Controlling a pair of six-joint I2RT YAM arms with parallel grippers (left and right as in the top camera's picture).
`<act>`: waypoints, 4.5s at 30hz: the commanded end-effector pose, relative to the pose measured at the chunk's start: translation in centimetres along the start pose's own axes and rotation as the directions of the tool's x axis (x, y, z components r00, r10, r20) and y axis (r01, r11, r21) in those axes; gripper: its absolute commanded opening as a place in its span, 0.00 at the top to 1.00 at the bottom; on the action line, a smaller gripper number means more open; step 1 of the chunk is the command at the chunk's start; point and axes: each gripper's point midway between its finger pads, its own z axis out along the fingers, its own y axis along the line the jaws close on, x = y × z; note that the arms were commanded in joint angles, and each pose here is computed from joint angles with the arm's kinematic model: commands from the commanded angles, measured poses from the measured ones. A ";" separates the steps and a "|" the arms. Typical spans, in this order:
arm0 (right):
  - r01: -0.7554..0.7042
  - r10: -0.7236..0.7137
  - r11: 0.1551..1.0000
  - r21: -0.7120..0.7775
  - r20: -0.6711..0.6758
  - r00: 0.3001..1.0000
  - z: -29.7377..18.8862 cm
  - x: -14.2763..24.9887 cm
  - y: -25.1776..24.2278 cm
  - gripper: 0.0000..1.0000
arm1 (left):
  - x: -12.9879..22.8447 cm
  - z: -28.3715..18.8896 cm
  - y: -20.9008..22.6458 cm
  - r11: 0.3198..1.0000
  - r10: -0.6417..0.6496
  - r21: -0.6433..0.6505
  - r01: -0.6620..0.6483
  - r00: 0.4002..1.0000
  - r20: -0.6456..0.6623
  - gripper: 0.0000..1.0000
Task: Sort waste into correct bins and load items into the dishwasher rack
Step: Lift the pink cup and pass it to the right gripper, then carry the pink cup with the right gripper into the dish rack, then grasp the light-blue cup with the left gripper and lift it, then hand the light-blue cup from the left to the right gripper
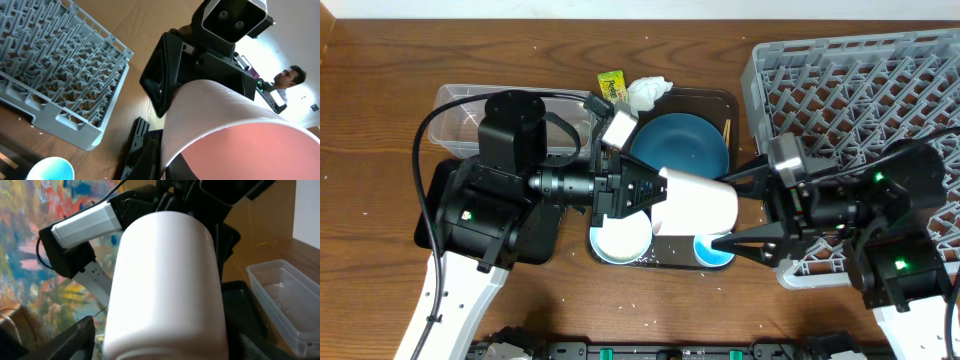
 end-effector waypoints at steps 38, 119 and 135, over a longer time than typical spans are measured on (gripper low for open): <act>-0.323 0.172 -0.628 0.708 0.531 0.829 -34.0 12.4 -12.3 0.43 | 0.7 -6.2 7.0 0.872 -0.091 -0.464 0.155 0.983 0.158 0.07; -0.613 0.402 0.085 0.786 0.536 0.742 -24.9 8.1 -13.2 0.03 | 5.9 3.4 12.8 0.785 -0.243 -0.606 0.127 0.963 -0.113 0.94; -0.232 0.217 0.934 0.271 0.084 0.973 -7.0 0.6 -5.7 0.10 | 0.2 -0.6 4.8 0.982 -0.130 -0.141 0.128 0.992 -0.003 0.94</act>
